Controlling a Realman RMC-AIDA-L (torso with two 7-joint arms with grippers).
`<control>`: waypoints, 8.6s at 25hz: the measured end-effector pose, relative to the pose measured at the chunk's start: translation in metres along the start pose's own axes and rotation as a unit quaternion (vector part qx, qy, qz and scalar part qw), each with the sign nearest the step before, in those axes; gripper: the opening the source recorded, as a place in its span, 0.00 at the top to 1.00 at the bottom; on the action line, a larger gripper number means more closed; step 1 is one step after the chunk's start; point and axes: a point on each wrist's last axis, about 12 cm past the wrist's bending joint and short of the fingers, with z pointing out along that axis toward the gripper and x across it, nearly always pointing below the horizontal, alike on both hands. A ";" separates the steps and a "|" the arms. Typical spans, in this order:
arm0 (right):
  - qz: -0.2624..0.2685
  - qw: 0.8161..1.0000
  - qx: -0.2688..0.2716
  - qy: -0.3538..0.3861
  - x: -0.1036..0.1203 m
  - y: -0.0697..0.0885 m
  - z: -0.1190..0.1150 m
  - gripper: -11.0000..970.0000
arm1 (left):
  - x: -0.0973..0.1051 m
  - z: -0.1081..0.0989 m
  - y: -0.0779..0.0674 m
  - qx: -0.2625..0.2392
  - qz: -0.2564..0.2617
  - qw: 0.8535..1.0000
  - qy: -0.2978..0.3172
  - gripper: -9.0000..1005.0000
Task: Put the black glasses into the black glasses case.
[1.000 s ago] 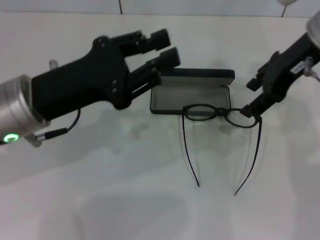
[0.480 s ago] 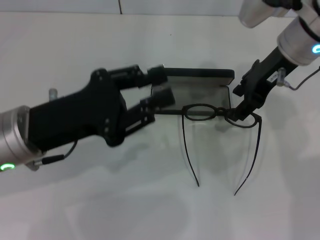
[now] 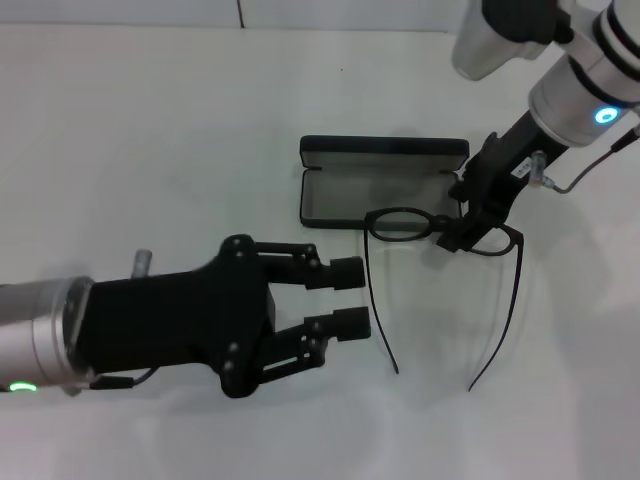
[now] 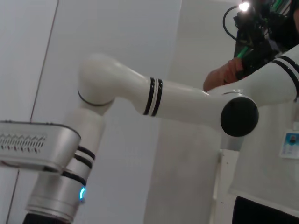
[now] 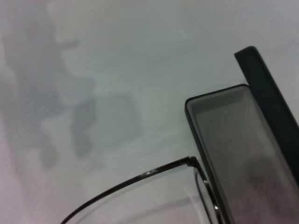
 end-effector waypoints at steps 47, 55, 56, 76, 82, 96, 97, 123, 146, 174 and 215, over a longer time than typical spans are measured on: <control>-0.015 1.000 -0.002 0.020 -0.006 0.013 0.037 0.79 | 0.016 -0.014 -0.008 -0.041 -0.026 0.998 -0.025 0.77; -0.019 1.000 -0.002 0.016 -0.006 0.014 0.037 0.88 | 0.018 -0.016 -0.009 -0.052 -0.030 0.998 -0.031 0.79; -0.020 1.000 -0.002 0.015 -0.007 0.014 0.037 0.88 | 0.019 -0.017 -0.009 -0.053 -0.031 0.998 -0.032 0.79; -0.006 0.962 0.051 -0.267 0.066 0.065 -0.051 0.88 | 0.005 -0.006 -0.004 -0.013 -0.014 0.998 -0.066 0.84; 0.014 0.915 0.016 -0.403 0.089 0.063 -0.052 0.88 | -0.010 0.010 0.003 0.045 0.002 0.995 -0.094 0.86; -0.001 0.874 -0.062 -0.481 0.084 0.063 -0.029 0.88 | -0.010 0.023 0.013 0.059 -0.003 0.992 -0.109 0.93; -0.003 0.873 -0.064 -0.483 0.083 0.063 -0.029 0.88 | -0.009 0.024 0.014 0.059 -0.004 0.992 -0.110 0.93; -0.054 0.856 -0.148 -0.492 0.056 0.079 -0.015 0.88 | -0.001 0.030 0.019 0.043 -0.008 0.993 -0.106 0.93; -0.049 0.852 -0.155 -0.498 0.063 0.080 -0.012 0.88 | 0.001 0.028 0.017 0.037 -0.006 0.993 -0.116 0.93; -0.036 0.771 -0.114 -0.626 0.107 0.078 -0.052 0.88 | 0.006 0.012 0.004 0.025 0.004 0.988 -0.150 0.93; -0.042 0.739 -0.092 -0.667 0.054 0.077 0.016 0.88 | 0.006 0.058 0.005 0.098 0.014 0.983 -0.152 0.93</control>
